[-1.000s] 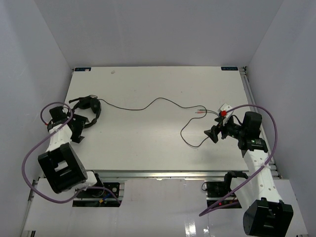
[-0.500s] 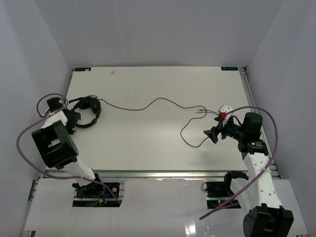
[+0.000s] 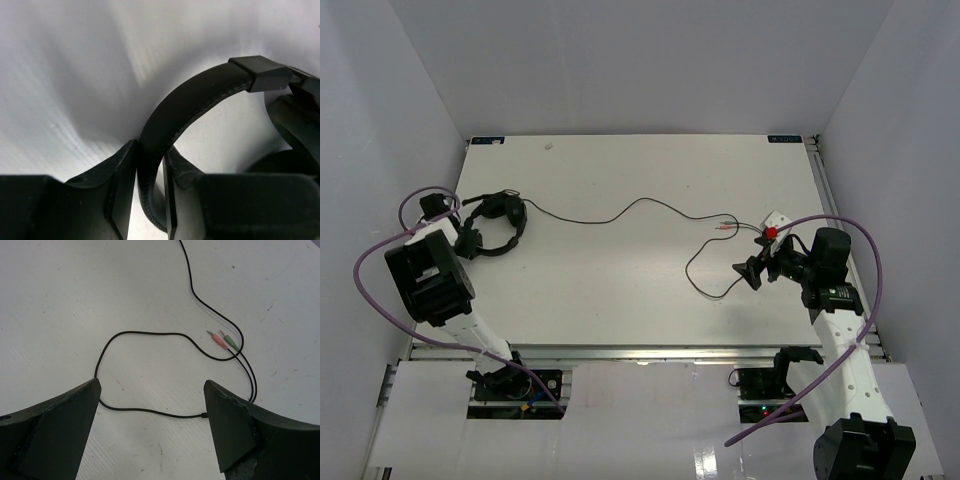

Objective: Wrap the headphones

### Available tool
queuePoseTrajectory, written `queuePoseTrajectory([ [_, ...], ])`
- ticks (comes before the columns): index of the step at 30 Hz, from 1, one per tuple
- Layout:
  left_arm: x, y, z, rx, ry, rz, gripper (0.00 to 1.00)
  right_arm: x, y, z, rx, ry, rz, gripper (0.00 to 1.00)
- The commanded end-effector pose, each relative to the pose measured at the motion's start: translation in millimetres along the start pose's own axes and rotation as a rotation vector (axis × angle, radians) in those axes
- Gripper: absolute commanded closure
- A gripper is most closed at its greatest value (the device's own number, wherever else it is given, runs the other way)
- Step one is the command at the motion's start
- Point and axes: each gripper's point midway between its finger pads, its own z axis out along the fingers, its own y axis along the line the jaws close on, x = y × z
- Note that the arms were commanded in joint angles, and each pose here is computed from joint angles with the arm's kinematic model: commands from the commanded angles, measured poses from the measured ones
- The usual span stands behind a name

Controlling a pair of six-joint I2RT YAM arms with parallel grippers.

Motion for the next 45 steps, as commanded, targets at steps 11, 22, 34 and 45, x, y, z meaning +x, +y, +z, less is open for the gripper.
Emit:
queuePoseTrajectory([
  [11,12,-12,-6,0.039,0.039,0.147,1.0,-2,-3,2,0.012,-0.012,-0.028,0.1],
  [22,87,-102,-128,0.522,-0.004,0.632,1.0,-1,31,2,-0.15,-0.089,-0.131,0.1],
  [34,208,-103,-300,1.069,0.144,0.915,1.0,-18,51,-13,-0.222,-0.129,-0.338,0.1],
  [45,250,-103,-399,1.262,0.23,0.96,1.0,-68,74,-12,-0.374,-0.303,-0.438,0.1],
])
